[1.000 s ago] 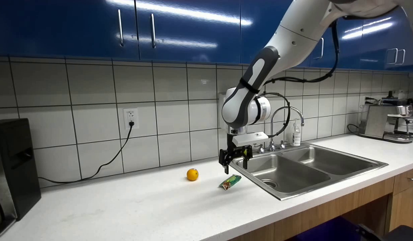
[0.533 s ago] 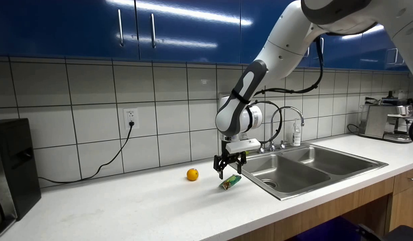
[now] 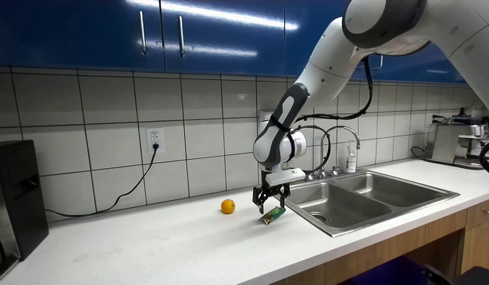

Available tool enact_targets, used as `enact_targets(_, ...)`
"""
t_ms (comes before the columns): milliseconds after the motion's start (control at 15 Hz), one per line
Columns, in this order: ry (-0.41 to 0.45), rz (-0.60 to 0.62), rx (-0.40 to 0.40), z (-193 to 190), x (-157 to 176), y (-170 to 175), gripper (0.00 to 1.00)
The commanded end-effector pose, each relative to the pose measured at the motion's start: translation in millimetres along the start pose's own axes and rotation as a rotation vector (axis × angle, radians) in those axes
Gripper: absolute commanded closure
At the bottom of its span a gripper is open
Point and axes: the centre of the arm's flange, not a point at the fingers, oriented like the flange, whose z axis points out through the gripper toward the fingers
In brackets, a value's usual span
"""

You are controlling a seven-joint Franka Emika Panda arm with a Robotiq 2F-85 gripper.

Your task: Put the green snack packet in the left sink

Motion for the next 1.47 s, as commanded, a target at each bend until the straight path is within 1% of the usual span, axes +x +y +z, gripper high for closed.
enact_targets(0,0.013,0.017,-0.028,4.8,13.4,1.6,0.0)
enact_targets(67,0.016,0.026,-0.041,4.0,14.7,3.1,0.0)
enact_targets(133,0.003,0.008,-0.008,4.4,5.6,4.8,0.0)
enact_targets(1067,0.008,0.013,-0.018,5.2,9.1,5.7,0.0)
enact_targets(1400,0.008,0.036,-0.017,8.3,5.7,9.0,0.0)
